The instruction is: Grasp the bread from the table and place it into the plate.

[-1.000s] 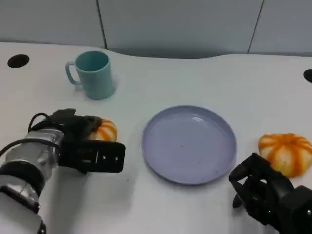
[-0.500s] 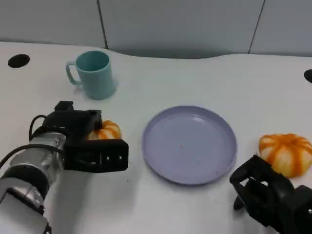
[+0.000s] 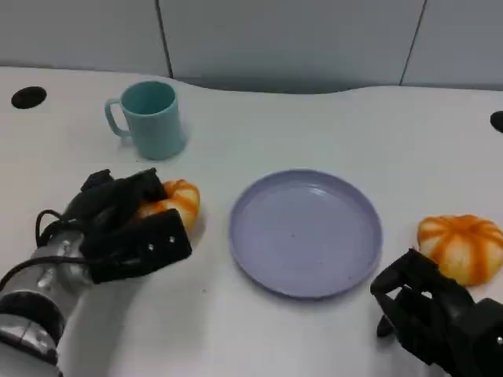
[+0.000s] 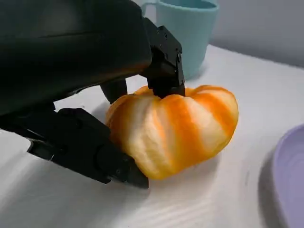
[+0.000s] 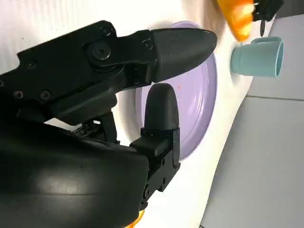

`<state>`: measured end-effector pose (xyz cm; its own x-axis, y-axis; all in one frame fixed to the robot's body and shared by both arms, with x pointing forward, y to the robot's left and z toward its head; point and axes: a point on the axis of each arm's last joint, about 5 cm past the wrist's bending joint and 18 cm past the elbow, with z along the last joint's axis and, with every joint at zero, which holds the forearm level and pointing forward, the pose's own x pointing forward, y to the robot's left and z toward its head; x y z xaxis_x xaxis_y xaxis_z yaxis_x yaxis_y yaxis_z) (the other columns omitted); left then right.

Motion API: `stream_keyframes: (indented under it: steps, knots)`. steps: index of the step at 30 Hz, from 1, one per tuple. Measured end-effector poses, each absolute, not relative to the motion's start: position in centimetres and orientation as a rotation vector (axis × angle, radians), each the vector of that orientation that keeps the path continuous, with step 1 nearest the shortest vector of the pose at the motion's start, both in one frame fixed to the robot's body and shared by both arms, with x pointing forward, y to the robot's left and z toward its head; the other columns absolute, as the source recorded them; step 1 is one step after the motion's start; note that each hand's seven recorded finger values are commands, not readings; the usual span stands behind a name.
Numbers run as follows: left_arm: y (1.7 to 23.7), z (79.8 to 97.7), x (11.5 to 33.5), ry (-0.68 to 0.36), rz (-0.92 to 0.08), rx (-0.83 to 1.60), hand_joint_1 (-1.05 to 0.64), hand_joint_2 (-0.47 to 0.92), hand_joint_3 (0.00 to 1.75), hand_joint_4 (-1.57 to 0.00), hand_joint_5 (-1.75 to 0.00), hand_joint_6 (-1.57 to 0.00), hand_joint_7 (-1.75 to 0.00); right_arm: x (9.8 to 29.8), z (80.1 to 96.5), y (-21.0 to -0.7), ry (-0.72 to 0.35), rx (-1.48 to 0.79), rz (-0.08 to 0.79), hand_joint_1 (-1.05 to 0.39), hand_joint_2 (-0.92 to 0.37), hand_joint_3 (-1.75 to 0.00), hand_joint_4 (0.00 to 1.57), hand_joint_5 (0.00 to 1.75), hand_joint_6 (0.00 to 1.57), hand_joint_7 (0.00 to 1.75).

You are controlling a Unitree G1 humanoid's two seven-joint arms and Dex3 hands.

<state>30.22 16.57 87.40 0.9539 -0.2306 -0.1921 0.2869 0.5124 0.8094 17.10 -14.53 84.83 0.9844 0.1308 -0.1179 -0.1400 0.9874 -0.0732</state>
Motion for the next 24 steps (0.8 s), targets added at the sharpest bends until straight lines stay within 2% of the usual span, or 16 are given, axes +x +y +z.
stream_keyframes:
  steps: [3, 6, 11, 15, 17, 21, 24]
  knots:
    - [17.0, 88.3, 30.6, 0.049, -0.302, 0.821, -0.12, 0.84, 0.12, -0.81, -1.75, -0.64, -1.75, 17.1, 84.8, -14.5, 0.112, -0.082, 0.137, -0.24, -0.92, -0.37, 0.60, 1.75, 0.38, 1.75]
    - [17.0, 89.5, 30.9, -0.029, -0.351, 0.691, -0.13, 0.85, 0.11, -0.80, -1.75, -0.63, -1.75, 17.1, 84.9, -14.5, 0.111, -0.084, 0.140, -0.25, -0.92, -0.37, 0.59, 1.75, 0.38, 1.75]
    - [15.9, 91.2, 31.4, -0.173, -0.455, 0.693, -0.12, 0.86, 0.11, -0.84, -1.75, -0.66, -1.75, 17.2, 84.9, -14.4, 0.107, -0.091, 0.143, -0.28, -0.92, -0.36, 0.56, 1.75, 0.38, 1.75]
    - [14.1, 92.2, 31.6, -0.282, -0.543, 0.730, -0.14, 0.86, 0.11, -0.87, -1.75, -0.64, -1.75, 17.3, 85.0, -14.2, 0.106, -0.109, 0.148, -0.27, -0.92, -0.36, 0.55, 1.75, 0.37, 1.75]
    - [12.9, 92.7, 31.9, -0.299, -0.591, 0.774, -0.14, 0.85, 0.10, -0.84, -1.75, -0.60, -1.75, 17.3, 85.0, -14.1, 0.105, -0.109, 0.150, -0.28, -0.92, -0.36, 0.56, 1.75, 0.38, 1.75]
    - [10.0, 94.0, 32.6, -0.327, -0.661, 0.845, -0.16, 0.85, 0.10, -0.90, -1.75, -0.65, -1.75, 17.5, 85.1, -13.9, 0.100, -0.113, 0.158, -0.27, -0.92, -0.36, 0.59, 1.75, 0.38, 1.75]
    - [7.9, 94.4, 32.9, -0.317, -0.696, 0.926, -0.18, 0.86, 0.10, -0.89, -1.75, -0.65, -1.75, 17.4, 85.0, -13.9, 0.106, -0.116, 0.160, -0.28, -0.92, -0.36, 0.56, 1.75, 0.37, 1.75]
